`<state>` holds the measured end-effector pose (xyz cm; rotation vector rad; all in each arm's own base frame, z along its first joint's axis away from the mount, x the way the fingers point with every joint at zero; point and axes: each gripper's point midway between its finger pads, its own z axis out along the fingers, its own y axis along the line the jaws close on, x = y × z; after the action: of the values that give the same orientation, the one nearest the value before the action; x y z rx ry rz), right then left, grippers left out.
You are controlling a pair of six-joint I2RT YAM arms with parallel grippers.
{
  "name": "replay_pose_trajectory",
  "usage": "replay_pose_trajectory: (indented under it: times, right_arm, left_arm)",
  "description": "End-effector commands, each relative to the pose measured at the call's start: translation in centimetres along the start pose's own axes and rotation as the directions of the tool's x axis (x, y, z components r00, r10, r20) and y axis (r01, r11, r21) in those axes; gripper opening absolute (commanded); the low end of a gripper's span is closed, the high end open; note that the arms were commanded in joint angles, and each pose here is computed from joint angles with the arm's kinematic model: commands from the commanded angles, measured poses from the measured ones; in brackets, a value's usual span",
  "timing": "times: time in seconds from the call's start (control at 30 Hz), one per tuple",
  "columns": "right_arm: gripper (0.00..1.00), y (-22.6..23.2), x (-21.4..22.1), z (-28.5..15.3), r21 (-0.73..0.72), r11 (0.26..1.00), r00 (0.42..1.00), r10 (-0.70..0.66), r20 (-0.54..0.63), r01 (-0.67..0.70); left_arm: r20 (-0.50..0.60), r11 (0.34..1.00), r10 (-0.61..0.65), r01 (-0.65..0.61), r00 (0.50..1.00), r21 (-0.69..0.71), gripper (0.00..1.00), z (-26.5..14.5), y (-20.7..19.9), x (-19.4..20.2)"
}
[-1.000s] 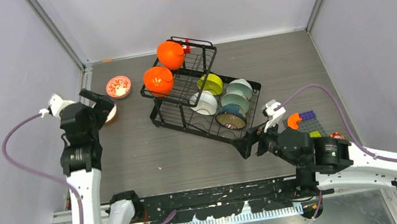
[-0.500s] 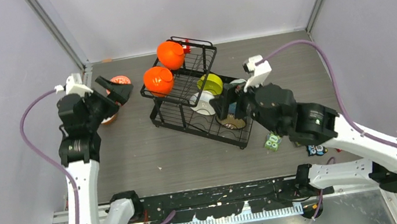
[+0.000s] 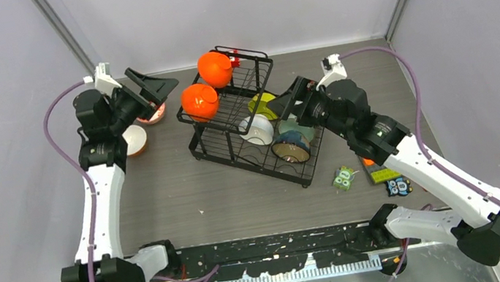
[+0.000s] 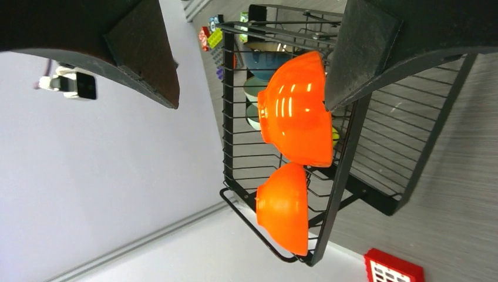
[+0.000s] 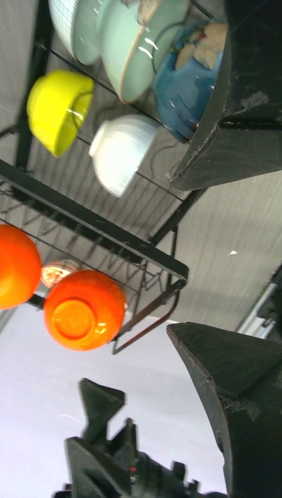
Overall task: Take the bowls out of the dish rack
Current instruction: Pick up the bowl from the dish rack.
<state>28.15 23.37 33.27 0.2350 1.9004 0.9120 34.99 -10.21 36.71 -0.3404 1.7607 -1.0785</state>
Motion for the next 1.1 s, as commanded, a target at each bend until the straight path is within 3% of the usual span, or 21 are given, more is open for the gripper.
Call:
replay_pose_trajectory:
  times: [0.0, 0.4, 0.8, 1.07]
  right_arm:
    - [0.86, 2.8, 0.2, -0.8, -0.16, 0.984, 0.997, 0.074, -0.021, -0.076]
    - [0.86, -0.1, 3.1, -1.6, -0.133, 0.987, 0.995, 0.082, -0.054, -0.089]
    - [0.85, -0.9, 4.8, -2.6, -0.146, 0.984, 0.991, 0.092, -0.097, -0.105]
    - [0.85, -0.9, 4.6, -2.7, -0.15, 0.984, 0.992, 0.085, -0.093, -0.098]
  left_arm:
    - [-0.022, 0.99, 0.016, -0.013, 1.0, 0.143, 0.94, 0.5, -3.3, -1.0]
    - [-0.102, 0.997, -0.036, 0.043, 0.994, 0.069, 0.92, 3.0, 0.7, 0.3]
    - [-0.165, 0.988, -0.071, 0.093, 0.984, 0.125, 0.78, 4.2, 1.0, 1.2]
    - [-0.184, 0.989, -0.092, 0.111, 0.979, 0.097, 0.76, 4.4, 2.1, 1.9]
